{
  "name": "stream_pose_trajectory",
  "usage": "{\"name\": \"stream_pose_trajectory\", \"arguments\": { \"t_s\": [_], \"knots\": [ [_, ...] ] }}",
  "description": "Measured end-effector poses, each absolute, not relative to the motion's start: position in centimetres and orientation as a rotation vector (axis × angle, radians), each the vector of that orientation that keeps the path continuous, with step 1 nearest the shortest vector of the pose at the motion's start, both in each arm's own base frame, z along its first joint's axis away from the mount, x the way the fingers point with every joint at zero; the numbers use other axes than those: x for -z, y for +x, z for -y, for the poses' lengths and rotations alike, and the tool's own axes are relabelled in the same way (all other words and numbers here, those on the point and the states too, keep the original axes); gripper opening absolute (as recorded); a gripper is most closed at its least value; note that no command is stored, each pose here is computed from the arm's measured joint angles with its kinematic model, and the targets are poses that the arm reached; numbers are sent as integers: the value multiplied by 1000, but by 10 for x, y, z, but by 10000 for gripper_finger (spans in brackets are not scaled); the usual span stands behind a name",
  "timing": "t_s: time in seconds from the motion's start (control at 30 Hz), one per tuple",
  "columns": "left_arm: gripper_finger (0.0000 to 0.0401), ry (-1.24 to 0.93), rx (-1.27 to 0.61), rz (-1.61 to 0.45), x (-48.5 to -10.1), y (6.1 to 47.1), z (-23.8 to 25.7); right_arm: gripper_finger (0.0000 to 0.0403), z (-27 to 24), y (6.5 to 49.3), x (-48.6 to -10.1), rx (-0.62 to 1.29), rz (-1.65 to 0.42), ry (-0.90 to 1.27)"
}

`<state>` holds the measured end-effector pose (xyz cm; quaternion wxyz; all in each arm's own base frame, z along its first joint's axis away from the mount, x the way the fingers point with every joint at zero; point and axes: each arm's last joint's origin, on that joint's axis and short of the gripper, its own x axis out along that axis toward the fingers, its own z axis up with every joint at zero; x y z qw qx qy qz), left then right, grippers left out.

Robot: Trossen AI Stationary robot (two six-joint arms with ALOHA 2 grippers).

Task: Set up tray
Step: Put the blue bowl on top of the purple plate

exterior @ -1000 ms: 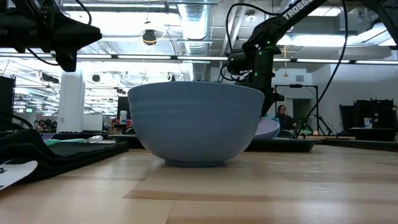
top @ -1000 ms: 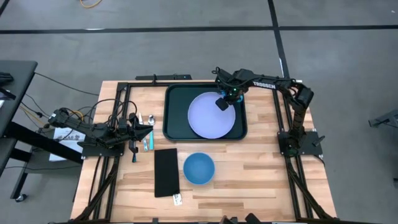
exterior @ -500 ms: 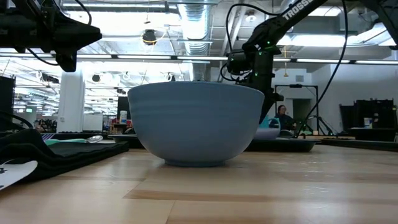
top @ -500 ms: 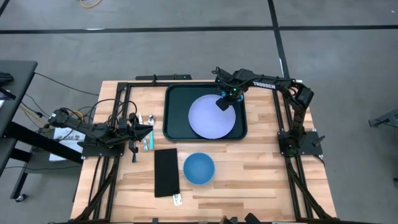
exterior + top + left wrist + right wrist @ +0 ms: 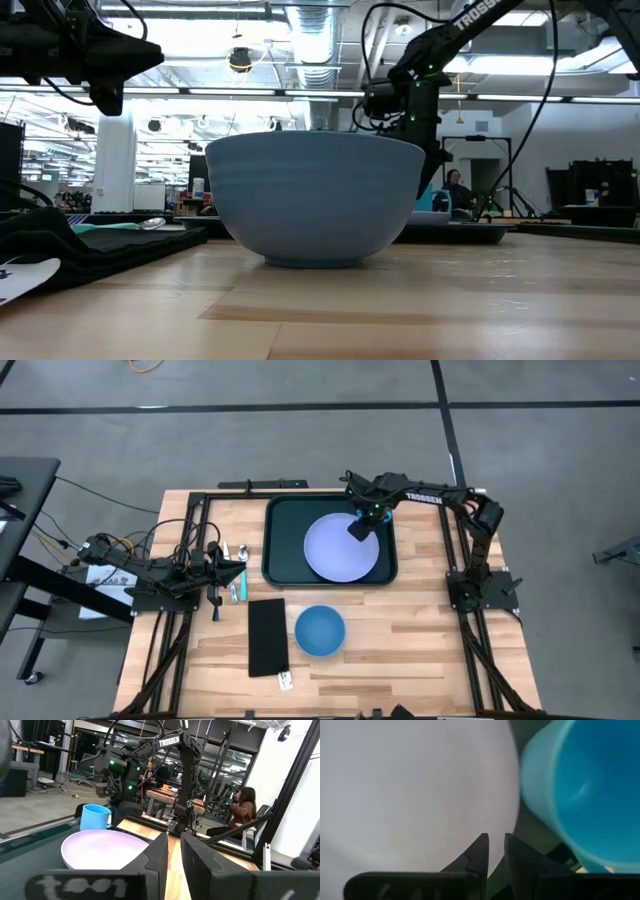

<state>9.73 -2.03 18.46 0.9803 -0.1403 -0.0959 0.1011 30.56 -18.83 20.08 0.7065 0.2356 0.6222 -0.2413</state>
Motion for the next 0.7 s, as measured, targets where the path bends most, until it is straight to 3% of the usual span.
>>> {"name": "stream_pose_trajectory", "arguments": {
  "t_s": [0.4, 0.7],
  "knots": [
    [41, -269, -214, 192, -185, 97, 20, 54, 131, 315, -244, 462, -1314, 282],
    [41, -255, -181, 190, -185, 97, 21, 54, 81, 268, -273, 411, -1169, 197]
  ]
}}
